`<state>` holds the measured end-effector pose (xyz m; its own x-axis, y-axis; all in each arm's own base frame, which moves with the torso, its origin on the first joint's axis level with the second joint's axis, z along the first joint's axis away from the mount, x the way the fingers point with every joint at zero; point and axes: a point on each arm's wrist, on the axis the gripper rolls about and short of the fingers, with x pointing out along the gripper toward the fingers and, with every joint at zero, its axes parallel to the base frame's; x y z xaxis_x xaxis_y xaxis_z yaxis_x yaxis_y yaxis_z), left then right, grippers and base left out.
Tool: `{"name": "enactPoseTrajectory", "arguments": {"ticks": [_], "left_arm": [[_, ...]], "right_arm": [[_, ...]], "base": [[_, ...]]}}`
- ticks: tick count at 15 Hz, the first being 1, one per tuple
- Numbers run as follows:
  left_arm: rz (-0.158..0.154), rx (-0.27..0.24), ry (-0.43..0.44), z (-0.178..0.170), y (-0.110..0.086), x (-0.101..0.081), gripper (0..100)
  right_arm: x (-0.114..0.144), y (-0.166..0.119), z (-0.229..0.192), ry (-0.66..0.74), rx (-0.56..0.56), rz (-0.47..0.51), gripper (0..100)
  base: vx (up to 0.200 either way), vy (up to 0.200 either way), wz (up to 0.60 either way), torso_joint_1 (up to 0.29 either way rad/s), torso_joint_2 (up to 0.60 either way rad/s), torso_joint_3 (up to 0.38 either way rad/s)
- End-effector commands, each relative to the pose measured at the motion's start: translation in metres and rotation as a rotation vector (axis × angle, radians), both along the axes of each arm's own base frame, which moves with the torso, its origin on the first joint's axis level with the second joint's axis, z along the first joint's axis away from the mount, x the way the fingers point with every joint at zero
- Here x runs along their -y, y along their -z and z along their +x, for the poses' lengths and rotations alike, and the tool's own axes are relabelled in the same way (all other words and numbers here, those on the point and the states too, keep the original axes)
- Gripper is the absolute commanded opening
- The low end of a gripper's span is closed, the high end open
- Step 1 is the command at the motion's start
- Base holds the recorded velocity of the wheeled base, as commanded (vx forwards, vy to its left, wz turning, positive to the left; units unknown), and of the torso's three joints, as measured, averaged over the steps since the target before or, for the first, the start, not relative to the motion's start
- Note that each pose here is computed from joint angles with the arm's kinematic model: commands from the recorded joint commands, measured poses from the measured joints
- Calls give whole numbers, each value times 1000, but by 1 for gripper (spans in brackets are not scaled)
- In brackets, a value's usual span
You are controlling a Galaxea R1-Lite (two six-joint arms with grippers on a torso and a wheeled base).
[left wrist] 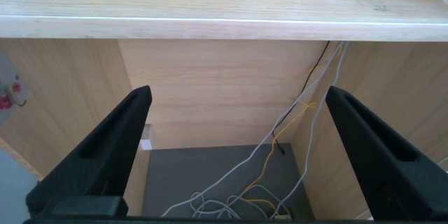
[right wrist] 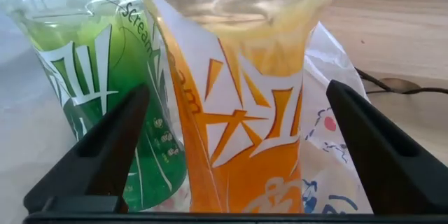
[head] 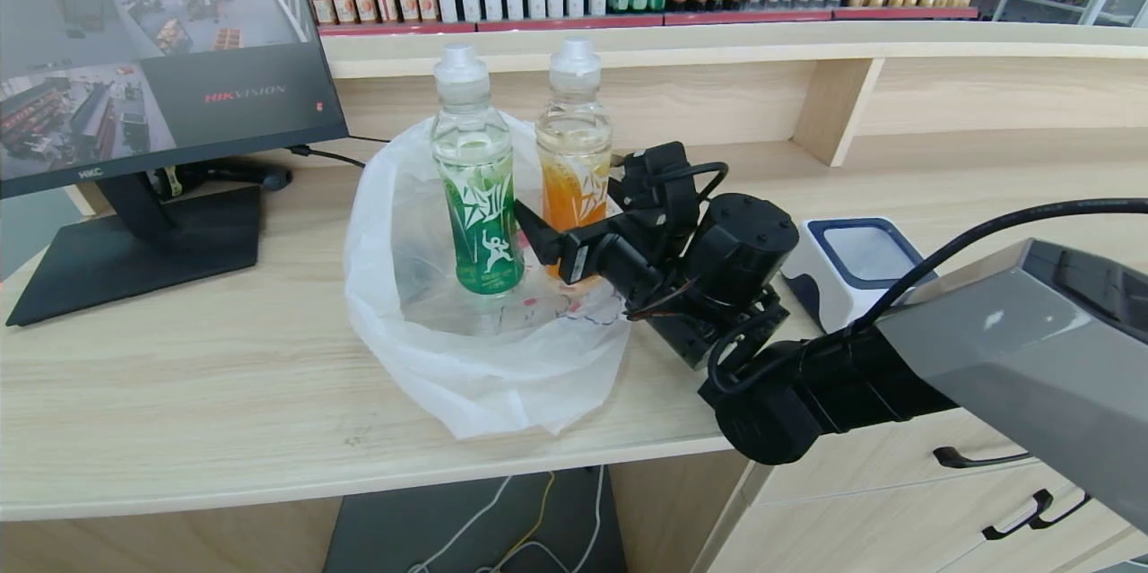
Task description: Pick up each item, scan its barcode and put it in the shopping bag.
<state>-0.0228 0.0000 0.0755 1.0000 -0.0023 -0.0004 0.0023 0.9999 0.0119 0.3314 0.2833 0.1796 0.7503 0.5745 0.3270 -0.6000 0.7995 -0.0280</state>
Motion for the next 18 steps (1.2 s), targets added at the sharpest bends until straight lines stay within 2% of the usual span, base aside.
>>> {"name": "enactPoseTrajectory", "arguments": {"ticks": [1, 6, 11, 18], "left_arm": [[0, 0, -1, 0, 0, 0, 100], [0, 0, -1, 0, 0, 0, 100], [2, 0, -1, 0, 0, 0, 100], [-1, 0, 1, 0, 0, 0, 100]], "right_arm": [[2, 0, -2, 1, 3, 0, 100], [23, -19, -27, 5, 28, 17, 100], [45, -9, -50, 47, 70, 84, 100], [50, -20, -56, 43, 94, 107, 100]], "base": [[0, 0, 0, 0, 0, 0], [0, 0, 0, 0, 0, 0], [0, 0, 0, 0, 0, 0], [-200, 0, 0, 5, 1, -1]]}}
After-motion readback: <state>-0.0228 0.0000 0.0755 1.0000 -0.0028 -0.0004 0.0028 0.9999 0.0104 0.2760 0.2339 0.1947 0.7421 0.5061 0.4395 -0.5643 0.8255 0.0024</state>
